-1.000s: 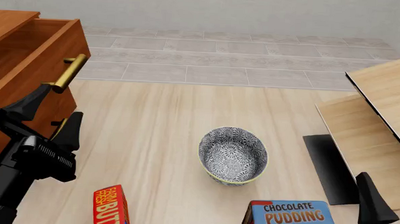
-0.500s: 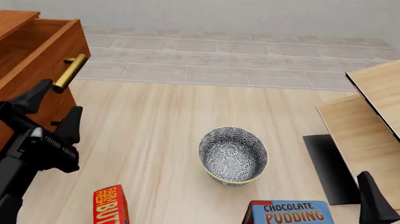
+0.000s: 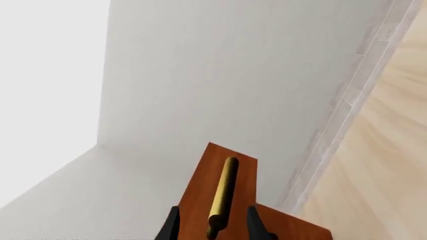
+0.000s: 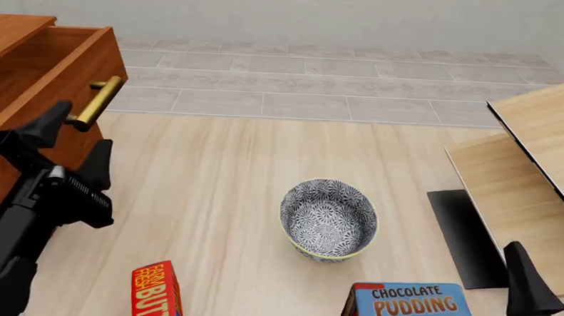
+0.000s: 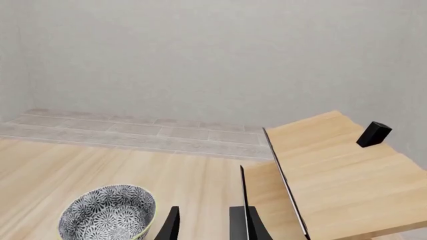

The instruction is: Close the top drawer of the cabinet.

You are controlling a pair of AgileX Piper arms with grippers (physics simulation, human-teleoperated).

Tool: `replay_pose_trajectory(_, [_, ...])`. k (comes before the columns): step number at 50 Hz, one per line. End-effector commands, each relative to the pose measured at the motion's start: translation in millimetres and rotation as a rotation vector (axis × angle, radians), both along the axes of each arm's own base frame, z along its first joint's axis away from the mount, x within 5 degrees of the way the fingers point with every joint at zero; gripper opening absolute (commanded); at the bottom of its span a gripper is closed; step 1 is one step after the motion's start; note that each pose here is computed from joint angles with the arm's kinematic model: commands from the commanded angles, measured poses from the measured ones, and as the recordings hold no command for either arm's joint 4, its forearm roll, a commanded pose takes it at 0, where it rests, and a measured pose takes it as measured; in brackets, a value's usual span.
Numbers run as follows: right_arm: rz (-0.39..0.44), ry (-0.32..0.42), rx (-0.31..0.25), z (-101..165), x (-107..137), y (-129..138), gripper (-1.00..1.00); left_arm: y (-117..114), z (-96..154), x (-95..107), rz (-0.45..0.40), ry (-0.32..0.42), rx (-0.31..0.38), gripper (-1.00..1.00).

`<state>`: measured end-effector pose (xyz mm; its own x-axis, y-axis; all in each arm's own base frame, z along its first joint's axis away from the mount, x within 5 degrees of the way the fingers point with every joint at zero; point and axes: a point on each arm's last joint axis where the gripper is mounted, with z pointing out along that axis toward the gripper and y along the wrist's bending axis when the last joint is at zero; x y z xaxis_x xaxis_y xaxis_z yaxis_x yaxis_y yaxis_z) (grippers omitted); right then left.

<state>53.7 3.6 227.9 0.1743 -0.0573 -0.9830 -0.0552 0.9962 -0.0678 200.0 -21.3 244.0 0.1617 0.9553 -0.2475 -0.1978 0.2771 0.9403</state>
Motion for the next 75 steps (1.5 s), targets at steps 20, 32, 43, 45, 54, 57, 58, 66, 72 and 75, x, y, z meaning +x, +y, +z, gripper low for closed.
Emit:
replay_pose_trajectory(20, [-0.002, -0.015, 0.003, 6, -1, 0, 1.0, 4, -11, 21, 0.036, 0.006, 0.039, 1.0])
replay_pose_trajectory(32, [-0.002, -0.014, 0.008, 6, -1, 0, 1.0, 8, -20, 30, 0.057, 0.032, 0.05, 1.0])
replay_pose_trajectory(43, [0.001, -0.011, 0.01, 5, -1, 0, 1.0, 10, -25, 32, 0.071, 0.05, 0.078, 1.0])
replay_pose_trajectory(45, [0.002, -0.011, 0.01, 6, -1, 0, 1.0, 11, -25, 32, 0.078, 0.051, 0.076, 1.0])
replay_pose_trajectory(54, [0.004, -0.013, 0.009, 7, -2, 0, 1.0, 17, -25, 30, 0.102, 0.053, 0.076, 1.0])
replay_pose_trajectory(57, [0.004, -0.013, 0.008, 8, -2, 0, 1.0, 19, -24, 30, 0.111, 0.049, 0.08, 1.0])
replay_pose_trajectory(58, [0.005, -0.014, 0.007, 7, -2, 0, 1.0, 20, -24, 30, 0.115, 0.05, 0.081, 1.0])
replay_pose_trajectory(66, [0.006, -0.016, 0.006, 8, -2, 0, 1.0, 24, -23, 30, 0.136, 0.044, 0.087, 1.0])
replay_pose_trajectory(72, [0.01, -0.018, 0.005, 9, -2, 0, 1.0, 27, -23, 30, 0.15, 0.044, 0.09, 1.0])
replay_pose_trajectory(75, [0.01, -0.018, 0.006, 9, -2, 0, 1.0, 28, -23, 30, 0.155, 0.046, 0.092, 1.0])
